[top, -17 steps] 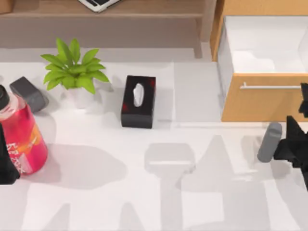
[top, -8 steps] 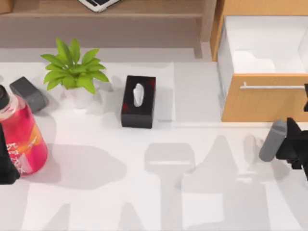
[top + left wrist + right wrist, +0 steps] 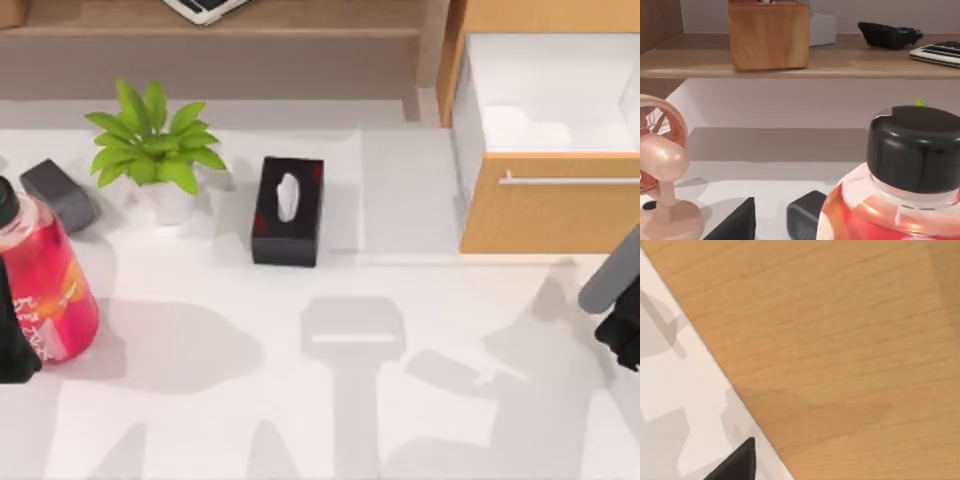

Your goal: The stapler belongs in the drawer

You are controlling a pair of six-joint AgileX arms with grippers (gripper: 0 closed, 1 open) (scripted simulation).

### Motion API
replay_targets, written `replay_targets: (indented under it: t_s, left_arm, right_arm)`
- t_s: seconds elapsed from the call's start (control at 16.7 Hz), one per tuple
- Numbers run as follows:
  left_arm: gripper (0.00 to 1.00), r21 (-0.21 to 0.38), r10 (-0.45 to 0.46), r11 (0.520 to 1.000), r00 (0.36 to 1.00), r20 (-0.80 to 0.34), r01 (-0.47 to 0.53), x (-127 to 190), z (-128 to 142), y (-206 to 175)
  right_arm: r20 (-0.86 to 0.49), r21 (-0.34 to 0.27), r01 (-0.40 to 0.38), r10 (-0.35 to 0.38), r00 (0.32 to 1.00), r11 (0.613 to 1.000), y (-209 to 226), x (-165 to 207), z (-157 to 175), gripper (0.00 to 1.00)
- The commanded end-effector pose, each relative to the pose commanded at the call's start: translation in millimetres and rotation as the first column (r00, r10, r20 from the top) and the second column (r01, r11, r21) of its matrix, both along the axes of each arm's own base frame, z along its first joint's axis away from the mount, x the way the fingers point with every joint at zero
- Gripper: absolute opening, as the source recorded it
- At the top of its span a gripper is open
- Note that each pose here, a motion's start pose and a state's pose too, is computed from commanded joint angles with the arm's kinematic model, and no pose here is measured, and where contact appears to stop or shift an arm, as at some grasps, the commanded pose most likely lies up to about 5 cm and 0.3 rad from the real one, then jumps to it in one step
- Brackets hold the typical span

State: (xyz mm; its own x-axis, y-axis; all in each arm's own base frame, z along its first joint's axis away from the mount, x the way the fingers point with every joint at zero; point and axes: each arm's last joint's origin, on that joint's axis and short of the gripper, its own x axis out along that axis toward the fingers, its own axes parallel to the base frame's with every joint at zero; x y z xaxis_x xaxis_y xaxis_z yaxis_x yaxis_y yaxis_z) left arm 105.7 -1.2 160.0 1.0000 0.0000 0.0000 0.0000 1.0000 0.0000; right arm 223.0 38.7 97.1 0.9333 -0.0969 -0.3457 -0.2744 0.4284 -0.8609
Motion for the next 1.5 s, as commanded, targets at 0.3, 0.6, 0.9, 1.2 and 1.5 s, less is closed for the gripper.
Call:
replay_targets:
  t_s: [0.3, 0.6, 0.9, 1.2, 1.5]
  left_arm:
    - [1.00, 0.000, 0.000, 1.000, 1.000, 0.000, 0.000, 0, 0, 0]
    - [1.00, 0.000, 0.000, 1.000, 1.000, 0.000, 0.000, 0, 0, 0]
    - [1.00, 0.000, 0.000, 1.000, 1.000, 0.000, 0.000, 0, 0, 0]
    - [1.00, 0.000, 0.000, 1.000, 1.000, 0.000, 0.000, 0, 0, 0]
    - [1.00, 0.000, 0.000, 1.000, 1.000, 0.000, 0.000, 0, 0, 0]
  right_arm:
    - [-0.252, 0.224, 0.221, -0.162, 0.954, 0.949, -23, 9, 19, 1.00]
    - [-0.569, 0.296, 0.503, -0.273, 0.776, 0.812, -48, 2, 46, 1.00]
    - [-0.816, 0.215, 0.727, -0.290, 0.501, 0.652, -64, -20, 72, 1.00]
    - [-0.921, 0.117, 0.828, -0.253, 0.297, 0.548, -71, -38, 89, 1.00]
    - [-0.934, 0.098, 0.842, -0.242, 0.262, 0.531, -72, -41, 91, 1.00]
